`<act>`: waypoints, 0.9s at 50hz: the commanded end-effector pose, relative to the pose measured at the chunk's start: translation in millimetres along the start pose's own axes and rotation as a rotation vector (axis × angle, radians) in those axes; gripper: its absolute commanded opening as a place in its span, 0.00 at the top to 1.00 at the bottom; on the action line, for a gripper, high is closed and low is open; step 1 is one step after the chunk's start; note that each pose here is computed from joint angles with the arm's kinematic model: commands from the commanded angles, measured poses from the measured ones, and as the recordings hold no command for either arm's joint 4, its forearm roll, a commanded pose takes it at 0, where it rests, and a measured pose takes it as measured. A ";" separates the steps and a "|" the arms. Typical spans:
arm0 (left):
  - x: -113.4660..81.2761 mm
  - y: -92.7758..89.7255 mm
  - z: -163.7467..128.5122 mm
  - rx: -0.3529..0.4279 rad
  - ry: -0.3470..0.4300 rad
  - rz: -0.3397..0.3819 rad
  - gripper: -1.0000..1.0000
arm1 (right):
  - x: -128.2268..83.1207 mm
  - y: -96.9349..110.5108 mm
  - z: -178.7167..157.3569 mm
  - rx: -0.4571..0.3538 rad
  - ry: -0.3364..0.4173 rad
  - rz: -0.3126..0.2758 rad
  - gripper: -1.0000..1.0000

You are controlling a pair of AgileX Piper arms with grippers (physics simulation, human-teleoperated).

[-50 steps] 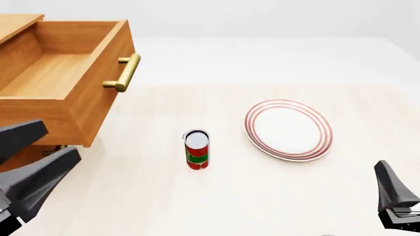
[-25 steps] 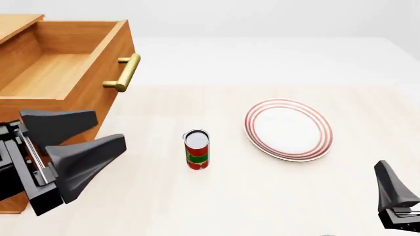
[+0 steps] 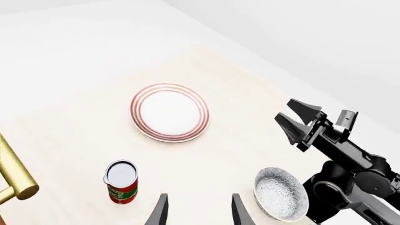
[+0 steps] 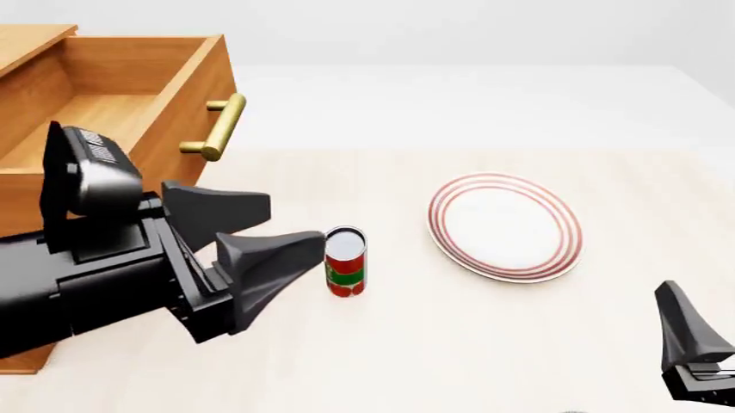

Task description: Put the bowl in the top drawer of the cabinet.

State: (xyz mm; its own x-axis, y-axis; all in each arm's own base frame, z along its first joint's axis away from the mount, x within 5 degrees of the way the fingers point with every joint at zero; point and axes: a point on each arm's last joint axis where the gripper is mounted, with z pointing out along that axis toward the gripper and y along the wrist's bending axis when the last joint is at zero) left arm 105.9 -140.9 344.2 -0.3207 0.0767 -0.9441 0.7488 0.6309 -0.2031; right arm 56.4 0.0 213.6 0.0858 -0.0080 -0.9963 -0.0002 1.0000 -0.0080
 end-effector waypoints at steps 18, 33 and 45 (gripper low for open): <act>5.0 -14.3 44.0 0.055 0.054 -0.022 0.00 | 0.0 0.0 0.0 0.000 0.000 0.000 0.00; 4.0 -26.9 65.2 0.094 0.071 -0.044 0.00 | 0.0 0.0 0.0 0.000 0.000 0.000 0.00; 5.2 -36.9 81.1 0.117 0.097 -0.075 0.00 | 0.0 0.0 0.0 0.000 0.000 0.000 0.00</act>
State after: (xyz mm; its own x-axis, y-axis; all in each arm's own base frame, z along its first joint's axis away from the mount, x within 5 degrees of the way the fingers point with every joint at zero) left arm 122.5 -211.6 328.9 -0.4028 0.1077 -0.9089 0.7816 0.5573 -0.2803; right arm 56.4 0.0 213.6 0.0858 -0.0080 -0.9963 -0.0001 1.0000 -0.0081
